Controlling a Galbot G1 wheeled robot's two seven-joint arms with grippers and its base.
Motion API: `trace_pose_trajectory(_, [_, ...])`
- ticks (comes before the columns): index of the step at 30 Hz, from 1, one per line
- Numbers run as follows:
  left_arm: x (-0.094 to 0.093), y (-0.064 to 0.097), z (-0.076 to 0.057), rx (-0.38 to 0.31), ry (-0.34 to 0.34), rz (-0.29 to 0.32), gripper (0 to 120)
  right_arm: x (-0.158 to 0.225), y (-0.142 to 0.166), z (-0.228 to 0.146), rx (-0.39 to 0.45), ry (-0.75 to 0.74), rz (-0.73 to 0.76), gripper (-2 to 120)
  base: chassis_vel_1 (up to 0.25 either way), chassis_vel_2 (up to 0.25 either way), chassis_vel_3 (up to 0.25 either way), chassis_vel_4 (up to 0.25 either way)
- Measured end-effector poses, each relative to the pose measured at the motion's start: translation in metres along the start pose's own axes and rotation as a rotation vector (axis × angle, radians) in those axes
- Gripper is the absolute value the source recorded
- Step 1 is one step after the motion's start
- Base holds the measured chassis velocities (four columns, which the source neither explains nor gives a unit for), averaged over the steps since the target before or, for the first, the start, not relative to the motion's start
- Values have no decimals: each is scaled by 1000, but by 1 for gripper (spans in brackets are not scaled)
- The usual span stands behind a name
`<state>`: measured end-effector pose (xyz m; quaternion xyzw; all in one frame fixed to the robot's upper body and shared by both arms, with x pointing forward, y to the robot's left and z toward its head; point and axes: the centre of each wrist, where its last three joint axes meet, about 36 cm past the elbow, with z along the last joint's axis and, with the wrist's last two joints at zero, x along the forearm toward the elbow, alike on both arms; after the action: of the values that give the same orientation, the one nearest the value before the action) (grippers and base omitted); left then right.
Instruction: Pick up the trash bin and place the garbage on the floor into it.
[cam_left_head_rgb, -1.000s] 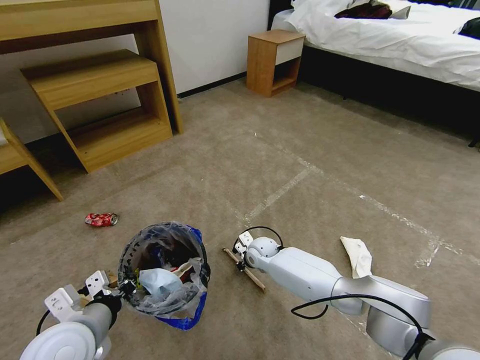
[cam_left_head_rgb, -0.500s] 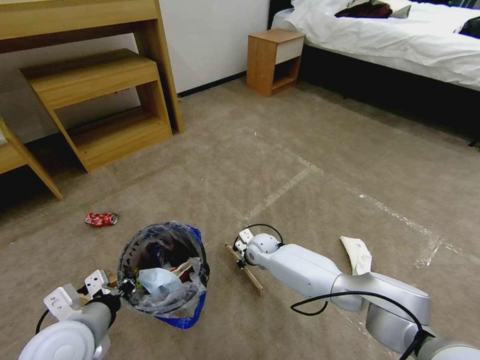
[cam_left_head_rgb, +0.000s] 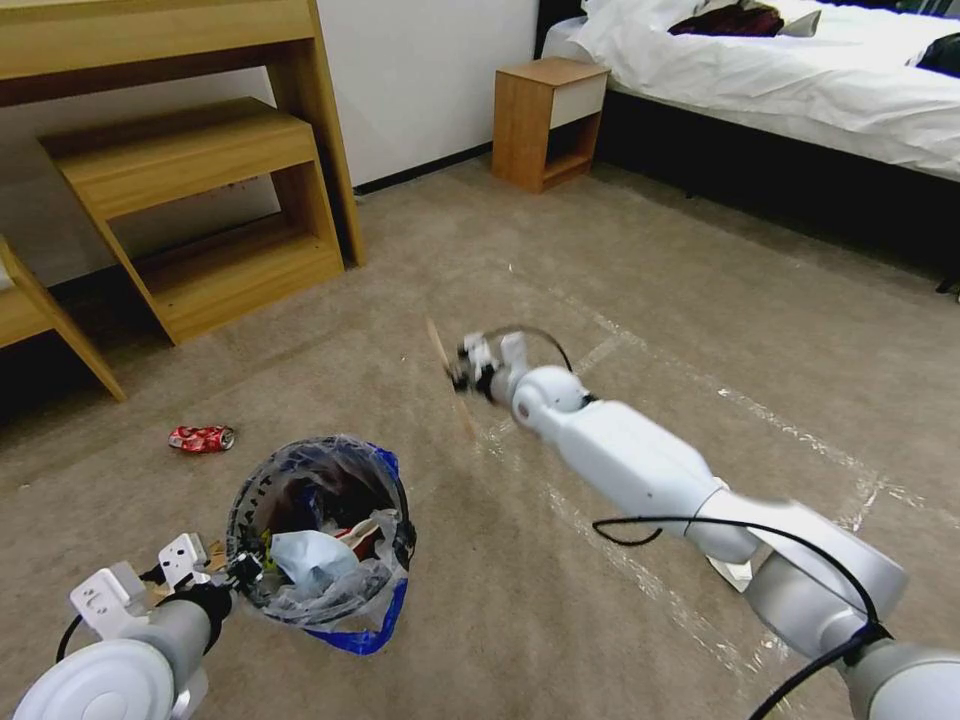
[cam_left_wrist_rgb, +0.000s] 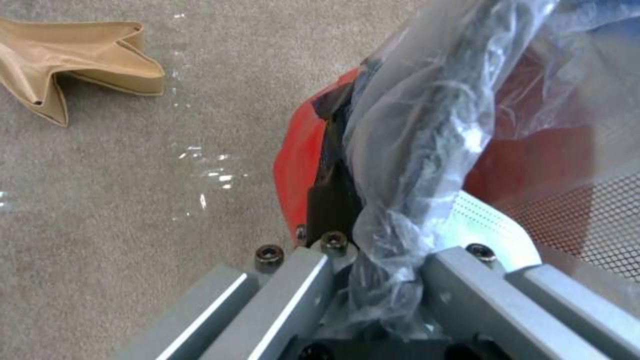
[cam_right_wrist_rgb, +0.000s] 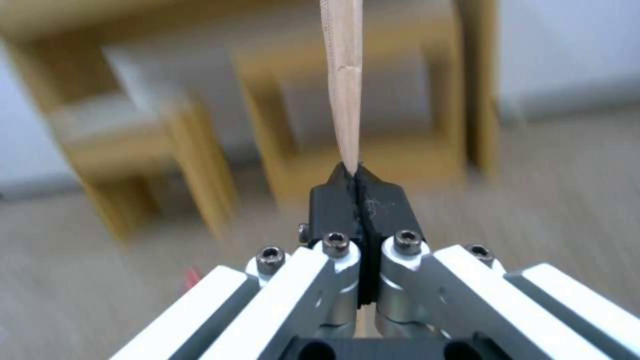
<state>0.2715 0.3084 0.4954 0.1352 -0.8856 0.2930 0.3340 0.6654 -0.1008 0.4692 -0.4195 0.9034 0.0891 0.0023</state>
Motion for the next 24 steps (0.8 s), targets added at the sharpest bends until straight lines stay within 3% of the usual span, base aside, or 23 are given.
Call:
trace_pose_trajectory(1, [0,0,0,0,0,0,0,0,0,0,0,0,0,0,0,0,0,0])
trace_pose_trajectory(4, [-1,-2,1,5,0,4,0,11,13,-32,32,-215,-119,0,0,0,0,0])
trace_pose_trajectory(9, [-3,-2,1,8,1,7,0,36,25,-50,33,-337,-156,0,0,0,0,0])
trace_pose_trajectory(12, [-3,-1,2,5,4,3,0,71,39,-58,1,-411,-163,0,0,0,0,0])
trace_pose_trajectory(17, [0,-1,1,1,3,3,0,114,64,-62,-19,-411,-246,0,0,0,0,0])
trace_pose_trajectory(24, [-1,-3,3,9,5,11,0,137,100,-39,-49,-350,-361,0,0,0,0,0])
